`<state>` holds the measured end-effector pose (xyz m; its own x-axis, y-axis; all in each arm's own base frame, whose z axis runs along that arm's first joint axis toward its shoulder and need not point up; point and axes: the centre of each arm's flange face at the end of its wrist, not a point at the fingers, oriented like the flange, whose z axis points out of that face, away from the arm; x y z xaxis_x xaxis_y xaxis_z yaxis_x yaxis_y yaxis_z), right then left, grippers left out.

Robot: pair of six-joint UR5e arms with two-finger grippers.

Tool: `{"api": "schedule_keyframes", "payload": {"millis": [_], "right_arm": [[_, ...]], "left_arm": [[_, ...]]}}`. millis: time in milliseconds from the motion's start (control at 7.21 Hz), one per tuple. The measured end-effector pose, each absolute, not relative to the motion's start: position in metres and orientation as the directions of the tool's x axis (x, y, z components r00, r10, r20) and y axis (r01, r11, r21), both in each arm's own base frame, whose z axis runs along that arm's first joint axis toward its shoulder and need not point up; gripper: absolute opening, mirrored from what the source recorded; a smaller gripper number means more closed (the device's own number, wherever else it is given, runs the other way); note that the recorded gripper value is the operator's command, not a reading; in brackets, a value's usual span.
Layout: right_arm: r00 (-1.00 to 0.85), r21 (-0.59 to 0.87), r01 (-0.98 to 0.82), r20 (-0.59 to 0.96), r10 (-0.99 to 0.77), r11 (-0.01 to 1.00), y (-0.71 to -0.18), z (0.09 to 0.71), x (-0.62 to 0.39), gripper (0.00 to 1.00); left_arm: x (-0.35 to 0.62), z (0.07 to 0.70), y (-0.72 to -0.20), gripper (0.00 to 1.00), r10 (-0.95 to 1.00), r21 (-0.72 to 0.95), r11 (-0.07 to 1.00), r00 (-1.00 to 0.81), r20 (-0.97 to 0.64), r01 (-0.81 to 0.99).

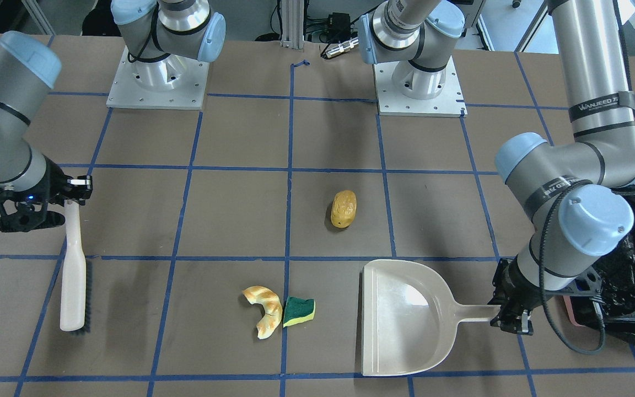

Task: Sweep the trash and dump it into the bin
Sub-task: 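Sweep the sponge and pastry into the dustpan with the right gripper's brush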

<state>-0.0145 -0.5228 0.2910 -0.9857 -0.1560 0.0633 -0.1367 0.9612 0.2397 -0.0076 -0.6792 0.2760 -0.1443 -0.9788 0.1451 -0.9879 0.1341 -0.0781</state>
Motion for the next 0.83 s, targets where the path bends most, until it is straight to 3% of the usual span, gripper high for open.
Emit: {"api": "schedule_keyframes", "payload": {"millis": [277, 555, 832], "right_arm": [[-0.993, 0.246, 0.025, 0.116, -0.004, 0.969, -0.511, 0.293, 0.069, 0.0], [-0.986, 0.235, 0.119, 0.144, 0.087, 0.965, -0.498, 0.288, 0.141, 0.0], [-0.984, 0.238, 0.175, 0.08, 0.161, 0.955, -0.495, 0.27, 0.199, 0.0]], "left_arm": [[-0.049, 0.276, -0.685, 0.0, -0.974, -0.158, 0.171, -0.191, 0.125, -0.973], [-0.063, 0.262, -0.687, 0.0, -0.984, -0.165, 0.127, -0.146, 0.105, -0.978], [-0.07, 0.251, -0.688, 0.0, -0.991, -0.178, 0.081, -0.099, 0.094, -0.981]]}}
